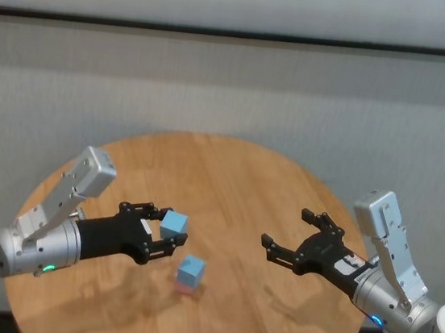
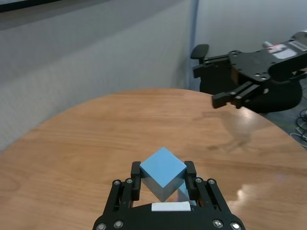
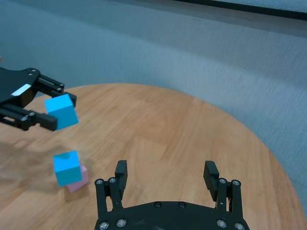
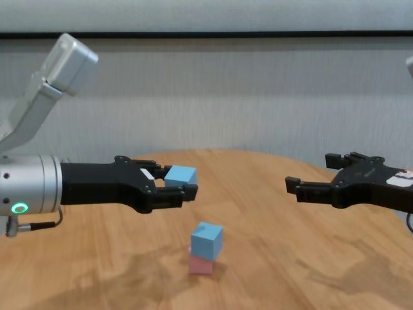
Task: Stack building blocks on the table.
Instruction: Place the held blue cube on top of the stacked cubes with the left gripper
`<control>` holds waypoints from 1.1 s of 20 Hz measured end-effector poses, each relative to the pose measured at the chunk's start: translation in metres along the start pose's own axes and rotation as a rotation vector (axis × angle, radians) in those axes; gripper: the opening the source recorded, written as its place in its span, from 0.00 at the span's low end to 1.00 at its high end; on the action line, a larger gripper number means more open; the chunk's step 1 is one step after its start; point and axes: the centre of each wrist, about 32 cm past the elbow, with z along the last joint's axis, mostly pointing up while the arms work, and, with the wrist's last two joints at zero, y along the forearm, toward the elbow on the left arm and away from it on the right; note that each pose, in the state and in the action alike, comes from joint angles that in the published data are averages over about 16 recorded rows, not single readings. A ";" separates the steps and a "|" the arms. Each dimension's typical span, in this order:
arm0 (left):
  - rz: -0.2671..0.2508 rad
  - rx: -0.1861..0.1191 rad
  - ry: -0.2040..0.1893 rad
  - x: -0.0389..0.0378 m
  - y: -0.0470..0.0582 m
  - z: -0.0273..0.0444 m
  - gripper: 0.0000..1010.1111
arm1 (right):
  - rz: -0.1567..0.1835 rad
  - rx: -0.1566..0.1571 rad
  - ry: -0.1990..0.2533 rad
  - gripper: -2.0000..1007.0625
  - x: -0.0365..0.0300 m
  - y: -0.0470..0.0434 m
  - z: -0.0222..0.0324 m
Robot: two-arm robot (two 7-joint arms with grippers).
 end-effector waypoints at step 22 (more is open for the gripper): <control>-0.069 0.007 0.023 -0.0050 -0.023 -0.0042 0.56 | 0.000 0.000 0.000 0.99 0.0000 0.0000 0.0000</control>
